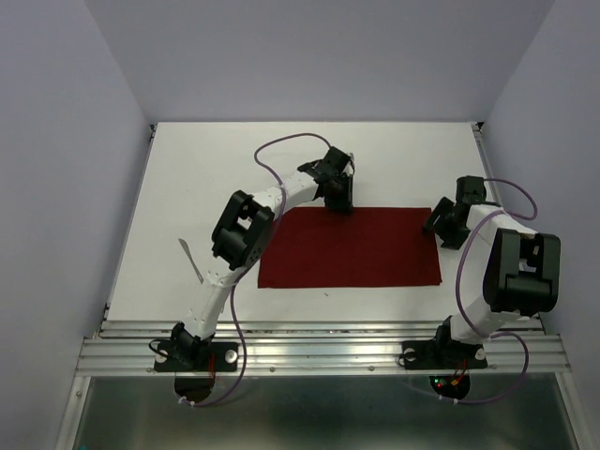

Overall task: Fold the napkin into a case and place the utensils inside
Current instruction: Pick up the rectangle-folded napkin from the center of the board.

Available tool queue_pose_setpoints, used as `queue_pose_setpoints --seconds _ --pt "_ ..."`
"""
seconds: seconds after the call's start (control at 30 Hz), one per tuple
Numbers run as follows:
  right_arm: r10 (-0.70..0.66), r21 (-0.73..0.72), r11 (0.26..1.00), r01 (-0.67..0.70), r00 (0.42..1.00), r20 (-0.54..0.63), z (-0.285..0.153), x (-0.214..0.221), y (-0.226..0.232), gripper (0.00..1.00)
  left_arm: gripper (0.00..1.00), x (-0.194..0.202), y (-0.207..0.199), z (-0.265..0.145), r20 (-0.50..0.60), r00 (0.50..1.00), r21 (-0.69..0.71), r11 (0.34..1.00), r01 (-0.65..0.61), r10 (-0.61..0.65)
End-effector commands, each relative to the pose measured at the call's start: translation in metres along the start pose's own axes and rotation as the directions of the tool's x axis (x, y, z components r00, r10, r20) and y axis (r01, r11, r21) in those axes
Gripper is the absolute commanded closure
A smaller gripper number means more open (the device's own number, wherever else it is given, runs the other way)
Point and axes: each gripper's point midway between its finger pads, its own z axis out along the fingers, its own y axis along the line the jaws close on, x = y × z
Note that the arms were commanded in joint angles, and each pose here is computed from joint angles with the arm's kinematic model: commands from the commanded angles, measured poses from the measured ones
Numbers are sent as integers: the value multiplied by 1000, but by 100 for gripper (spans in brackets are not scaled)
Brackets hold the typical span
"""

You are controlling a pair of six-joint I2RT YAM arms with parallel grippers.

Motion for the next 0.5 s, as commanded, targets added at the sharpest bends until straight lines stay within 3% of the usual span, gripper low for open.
queue_pose_setpoints --seconds 0.0,0.47 --pt "-12 -8 1000 12 1000 -8 7 1 -2 32 67 -30 -25 -20 89 996 64 998 -19 14" --pt "-73 12 997 73 997 -12 8 8 3 42 68 -5 0 11 8 1000 13 1000 -12 12"
